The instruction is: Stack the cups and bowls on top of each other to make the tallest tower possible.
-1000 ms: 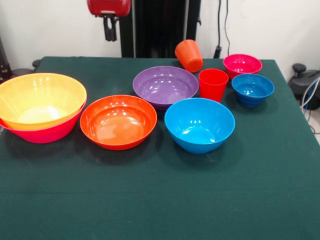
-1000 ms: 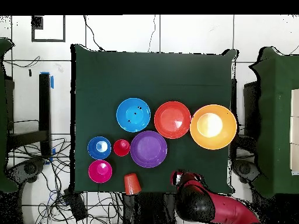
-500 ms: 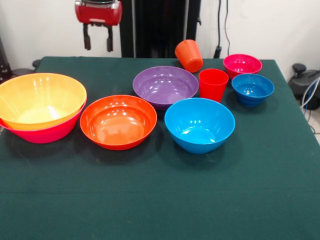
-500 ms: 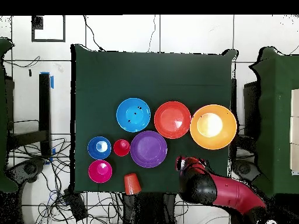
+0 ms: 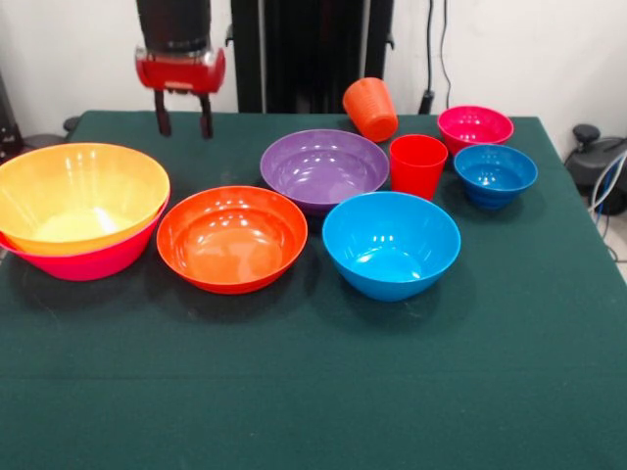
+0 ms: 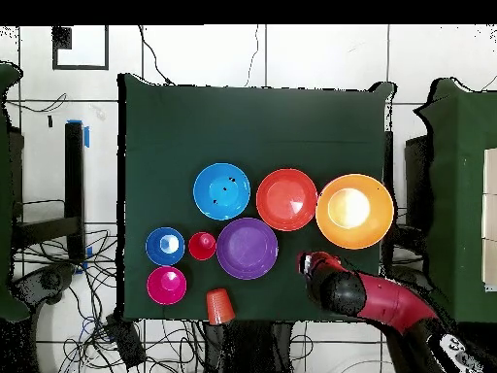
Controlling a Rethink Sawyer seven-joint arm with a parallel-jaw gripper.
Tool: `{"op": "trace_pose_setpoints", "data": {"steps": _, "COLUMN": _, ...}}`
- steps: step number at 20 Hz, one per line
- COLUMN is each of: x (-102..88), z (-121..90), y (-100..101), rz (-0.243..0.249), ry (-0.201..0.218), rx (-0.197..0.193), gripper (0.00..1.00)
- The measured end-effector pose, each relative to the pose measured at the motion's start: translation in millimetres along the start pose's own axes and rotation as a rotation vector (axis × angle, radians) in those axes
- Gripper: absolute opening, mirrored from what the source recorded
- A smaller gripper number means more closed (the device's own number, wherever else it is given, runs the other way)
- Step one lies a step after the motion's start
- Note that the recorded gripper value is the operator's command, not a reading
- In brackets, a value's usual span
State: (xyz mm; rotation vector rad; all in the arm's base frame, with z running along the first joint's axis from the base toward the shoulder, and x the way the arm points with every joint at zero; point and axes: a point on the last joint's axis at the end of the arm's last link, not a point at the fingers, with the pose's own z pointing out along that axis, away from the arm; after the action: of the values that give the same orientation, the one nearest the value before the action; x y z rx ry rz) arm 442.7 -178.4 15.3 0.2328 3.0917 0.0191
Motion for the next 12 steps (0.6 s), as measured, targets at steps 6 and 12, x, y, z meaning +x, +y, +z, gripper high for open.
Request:
{"op": "trace_pose_setpoints", "data": {"steps": 6, "x": 24.9, "z": 49.7, "y": 6.8, "rz": 0.064, "ry": 0.1, "rx": -0.045, "gripper": 1.0}}
{"op": "trace_pose_setpoints", "data": {"steps": 12, "x": 45.9, "z": 73.9, "y": 22.7, "rz": 0.265, "ry": 0.199, "rx": -0.044, "gripper": 1.0}}
